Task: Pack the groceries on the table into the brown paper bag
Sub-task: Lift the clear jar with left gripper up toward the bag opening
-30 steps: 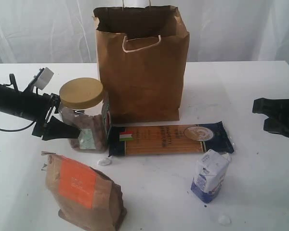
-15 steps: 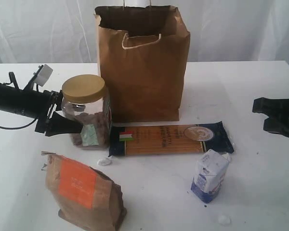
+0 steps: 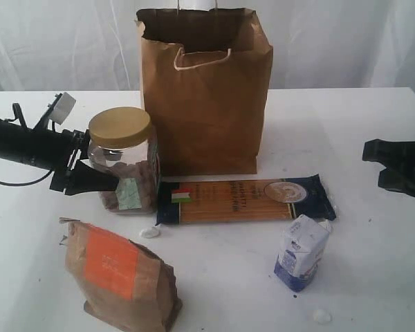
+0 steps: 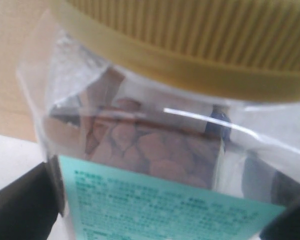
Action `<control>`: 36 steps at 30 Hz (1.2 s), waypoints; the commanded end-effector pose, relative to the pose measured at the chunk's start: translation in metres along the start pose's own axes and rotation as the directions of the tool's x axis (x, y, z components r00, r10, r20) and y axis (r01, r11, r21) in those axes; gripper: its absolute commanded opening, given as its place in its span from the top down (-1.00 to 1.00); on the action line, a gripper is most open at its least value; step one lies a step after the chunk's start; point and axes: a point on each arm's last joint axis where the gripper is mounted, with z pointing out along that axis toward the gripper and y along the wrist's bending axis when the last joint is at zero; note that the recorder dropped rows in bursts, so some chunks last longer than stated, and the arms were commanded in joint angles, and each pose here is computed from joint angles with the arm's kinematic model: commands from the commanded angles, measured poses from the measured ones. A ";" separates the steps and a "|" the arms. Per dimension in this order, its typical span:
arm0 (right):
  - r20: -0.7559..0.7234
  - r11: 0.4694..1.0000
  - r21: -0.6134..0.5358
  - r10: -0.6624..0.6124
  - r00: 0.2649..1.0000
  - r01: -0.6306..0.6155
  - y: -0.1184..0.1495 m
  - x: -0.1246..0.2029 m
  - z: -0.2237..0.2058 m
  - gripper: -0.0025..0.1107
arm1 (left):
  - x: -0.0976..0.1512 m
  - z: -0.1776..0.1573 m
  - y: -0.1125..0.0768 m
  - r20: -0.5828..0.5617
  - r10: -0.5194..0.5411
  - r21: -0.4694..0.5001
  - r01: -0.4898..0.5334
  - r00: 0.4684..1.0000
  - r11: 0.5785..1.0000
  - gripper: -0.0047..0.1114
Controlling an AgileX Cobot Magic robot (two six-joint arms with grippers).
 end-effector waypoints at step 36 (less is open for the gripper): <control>0.030 1.000 -0.004 0.028 0.999 -0.028 -0.001 -0.002 0.000 0.96 | -0.072 -0.039 -0.040 -0.092 0.107 0.058 -0.101 0.990 0.993 0.92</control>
